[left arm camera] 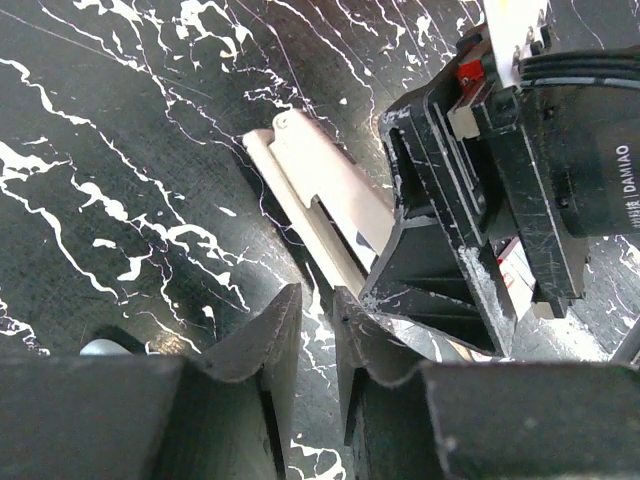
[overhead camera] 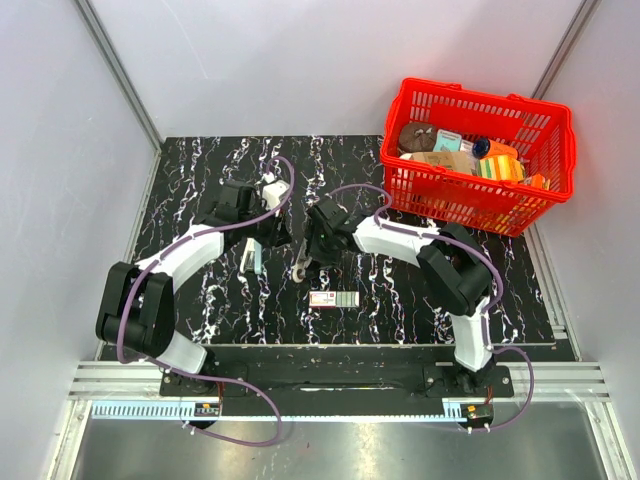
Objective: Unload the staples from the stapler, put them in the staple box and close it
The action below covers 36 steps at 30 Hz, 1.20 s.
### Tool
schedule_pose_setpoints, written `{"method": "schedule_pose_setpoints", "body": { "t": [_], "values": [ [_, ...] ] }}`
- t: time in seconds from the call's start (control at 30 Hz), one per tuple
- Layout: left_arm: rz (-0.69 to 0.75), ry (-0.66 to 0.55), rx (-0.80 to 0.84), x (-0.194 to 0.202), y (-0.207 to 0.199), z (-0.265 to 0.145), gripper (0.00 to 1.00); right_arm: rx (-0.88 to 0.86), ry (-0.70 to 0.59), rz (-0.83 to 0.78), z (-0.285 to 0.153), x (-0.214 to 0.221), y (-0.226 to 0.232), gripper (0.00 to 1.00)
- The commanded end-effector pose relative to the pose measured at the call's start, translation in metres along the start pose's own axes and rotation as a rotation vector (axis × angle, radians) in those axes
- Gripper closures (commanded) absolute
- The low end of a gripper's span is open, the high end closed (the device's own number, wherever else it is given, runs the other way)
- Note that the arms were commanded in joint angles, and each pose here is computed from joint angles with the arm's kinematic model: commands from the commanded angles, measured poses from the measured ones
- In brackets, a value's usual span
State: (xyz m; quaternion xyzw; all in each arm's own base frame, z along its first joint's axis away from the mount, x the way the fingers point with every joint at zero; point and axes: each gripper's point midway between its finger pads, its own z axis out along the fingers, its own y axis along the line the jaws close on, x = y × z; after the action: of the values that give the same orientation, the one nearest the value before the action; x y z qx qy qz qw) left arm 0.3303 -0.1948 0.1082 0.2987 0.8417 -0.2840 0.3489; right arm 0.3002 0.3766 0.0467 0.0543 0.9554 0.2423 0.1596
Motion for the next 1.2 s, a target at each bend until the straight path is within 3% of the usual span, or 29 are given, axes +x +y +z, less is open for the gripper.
{"method": "schedule_pose_setpoints", "body": {
  "t": [0.0,0.2,0.37,0.53,0.63,0.87,1.17],
  "values": [
    [0.036,-0.035,-0.031,-0.008,0.003,-0.009,0.76,-0.004,0.026,-0.045,-0.004,0.005,0.012,0.44],
    [0.041,-0.031,-0.043,-0.006,0.005,-0.01,0.76,-0.003,0.034,-0.043,-0.002,0.007,0.011,0.79],
    [0.038,0.002,-0.016,0.004,0.002,-0.009,0.71,-0.062,-0.011,-0.034,-0.015,-0.003,0.025,0.99],
    [0.015,0.034,0.024,0.012,-0.007,-0.017,0.5,-0.149,-0.089,-0.004,-0.034,-0.02,0.046,1.0],
    [-0.017,0.049,0.073,0.018,-0.017,-0.022,0.44,-0.183,-0.153,0.03,-0.047,-0.034,0.054,1.0],
    [-0.059,0.125,0.166,0.048,-0.033,-0.02,0.39,-0.234,-0.226,0.127,-0.062,-0.05,0.054,1.0],
    [-0.041,0.137,0.274,0.053,-0.048,-0.015,0.38,-0.286,-0.249,0.151,-0.077,-0.056,0.062,1.0]
  ]
}}
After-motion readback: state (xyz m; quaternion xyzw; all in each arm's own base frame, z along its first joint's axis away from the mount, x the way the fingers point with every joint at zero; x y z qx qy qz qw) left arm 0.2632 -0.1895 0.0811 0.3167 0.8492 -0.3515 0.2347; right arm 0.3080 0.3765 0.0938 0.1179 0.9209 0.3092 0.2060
